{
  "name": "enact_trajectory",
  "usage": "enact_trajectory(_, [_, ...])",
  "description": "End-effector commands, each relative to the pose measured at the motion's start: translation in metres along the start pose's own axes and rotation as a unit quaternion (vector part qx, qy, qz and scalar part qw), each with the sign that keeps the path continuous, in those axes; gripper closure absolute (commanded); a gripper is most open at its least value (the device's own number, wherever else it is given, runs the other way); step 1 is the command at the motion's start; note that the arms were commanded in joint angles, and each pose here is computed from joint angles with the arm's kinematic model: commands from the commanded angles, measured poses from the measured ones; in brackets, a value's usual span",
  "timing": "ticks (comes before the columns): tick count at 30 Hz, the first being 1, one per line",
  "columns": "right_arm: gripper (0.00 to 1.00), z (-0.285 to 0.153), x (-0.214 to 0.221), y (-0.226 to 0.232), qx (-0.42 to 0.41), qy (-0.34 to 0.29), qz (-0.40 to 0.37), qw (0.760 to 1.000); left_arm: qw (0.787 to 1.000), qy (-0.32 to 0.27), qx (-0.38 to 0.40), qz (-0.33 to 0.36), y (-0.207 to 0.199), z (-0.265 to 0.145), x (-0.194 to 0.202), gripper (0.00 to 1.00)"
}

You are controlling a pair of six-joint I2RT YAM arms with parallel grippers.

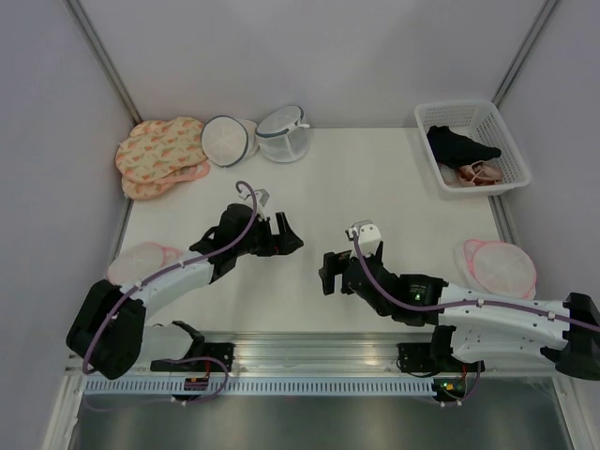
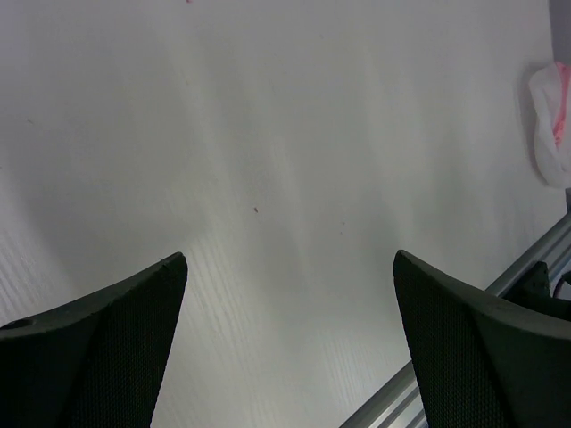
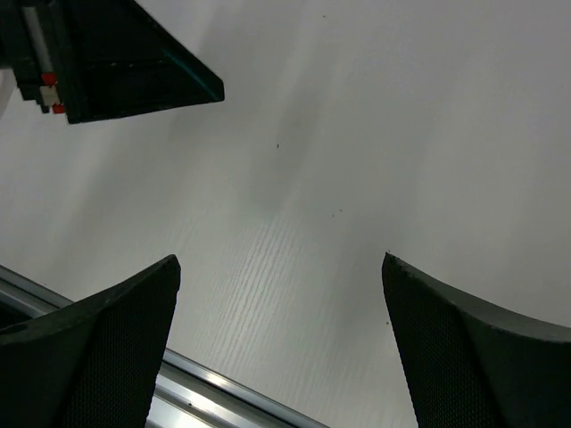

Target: Unzip the laundry bag and remove the bra

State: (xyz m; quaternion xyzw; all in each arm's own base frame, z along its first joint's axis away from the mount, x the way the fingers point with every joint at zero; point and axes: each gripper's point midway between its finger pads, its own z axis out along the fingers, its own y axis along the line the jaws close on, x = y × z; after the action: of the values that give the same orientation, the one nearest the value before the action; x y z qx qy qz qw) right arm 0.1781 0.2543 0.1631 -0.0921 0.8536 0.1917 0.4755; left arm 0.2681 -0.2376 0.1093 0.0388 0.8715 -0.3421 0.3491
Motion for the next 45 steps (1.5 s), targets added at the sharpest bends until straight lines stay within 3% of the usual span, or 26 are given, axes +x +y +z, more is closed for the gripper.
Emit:
enact_trajectory(1, [0.02, -0.001, -0.032, 0.007, 0.000, -0.039, 0.027, 0.999, 0.998, -0.056, -0.014, 0.007, -0.007, 0.021, -0.059, 0.00])
enact_trajectory(3, [0.02, -0.003, -0.033, 0.003, 0.003, -0.041, 0.031, 0.999, 0.998, -0.028, -0.026, -0.045, 0.011, 0.049, -0.064, 0.00])
enact_trajectory(4, [0.02, -0.002, -0.027, -0.001, 0.004, -0.034, 0.027, 0.999, 0.996, -0.058, -0.013, -0.069, 0.013, 0.053, -0.098, 0.00])
enact_trajectory(5, [0.02, -0.006, -0.027, -0.001, -0.003, -0.036, 0.031, 0.999, 0.992, -0.047, -0.024, -0.118, 0.031, 0.073, -0.097, 0.00])
enact_trajectory(7, [0.02, -0.008, -0.017, -0.006, -0.008, -0.026, 0.030, 0.999, 0.982, -0.086, -0.030, -0.166, 0.050, 0.084, -0.143, 0.00])
enact_trajectory(9, [0.02, -0.015, -0.015, -0.008, -0.023, -0.028, 0.045, 0.998, 0.968, -0.098, -0.048, -0.224, 0.076, 0.104, -0.158, 0.00])
enact_trajectory(12, [0.02, -0.022, -0.006, -0.016, -0.034, -0.026, 0.060, 0.997, 0.946, -0.158, -0.066, -0.275, 0.094, 0.121, -0.212, 0.00])
enact_trajectory(16, [0.02, -0.030, 0.000, -0.024, -0.043, -0.027, 0.069, 0.996, 0.904, -0.198, -0.086, -0.369, 0.127, 0.141, -0.236, 0.00])
enact_trajectory(21, [0.02, -0.030, 0.005, -0.026, -0.046, -0.021, 0.062, 0.997, 0.883, -0.222, -0.014, -0.414, 0.122, 0.173, -0.272, 0.00])
enact_trajectory(25, [0.02, -0.029, 0.010, -0.025, -0.043, -0.009, 0.050, 0.998, 0.850, -0.256, 0.006, -0.460, 0.142, 0.192, -0.277, 0.00])
enact_trajectory(28, [0.02, -0.027, 0.013, -0.026, -0.042, -0.005, 0.045, 0.998, 0.838, -0.296, 0.078, -0.452, 0.129, 0.190, -0.299, 0.00])
enact_trajectory(31, [0.02, -0.025, 0.017, -0.027, -0.038, -0.002, 0.043, 0.998, 0.832, -0.321, 0.150, -0.428, 0.111, 0.186, -0.312, 0.00])
enact_trajectory(36, [0.02, -0.020, 0.021, -0.027, -0.028, 0.007, 0.033, 0.999, 0.839, -0.300, 0.143, -0.430, 0.116, 0.210, -0.308, 0.02])
enact_trajectory(40, [0.02, -0.019, 0.021, -0.027, -0.025, 0.010, 0.030, 0.999, 0.849, -0.282, 0.095, -0.437, 0.132, 0.225, -0.294, 0.19])
enact_trajectory(41, [0.02, -0.019, 0.020, -0.027, -0.025, 0.008, 0.030, 0.999, 0.850, -0.282, 0.095, -0.435, 0.132, 0.225, -0.293, 0.35])
enact_trajectory(43, [0.02, -0.019, 0.019, -0.027, -0.024, 0.007, 0.031, 0.999, 0.854, -0.273, 0.098, -0.431, 0.131, 0.225, -0.289, 0.52])
enact_trajectory(44, [0.02, -0.019, 0.019, -0.027, -0.024, 0.005, 0.031, 0.999, 0.856, -0.272, 0.107, -0.426, 0.128, 0.224, -0.287, 0.69])
enact_trajectory(45, [0.02, -0.019, 0.019, -0.027, -0.024, 0.004, 0.032, 0.999, 0.860, -0.264, 0.116, -0.421, 0.123, 0.222, -0.285, 0.76])
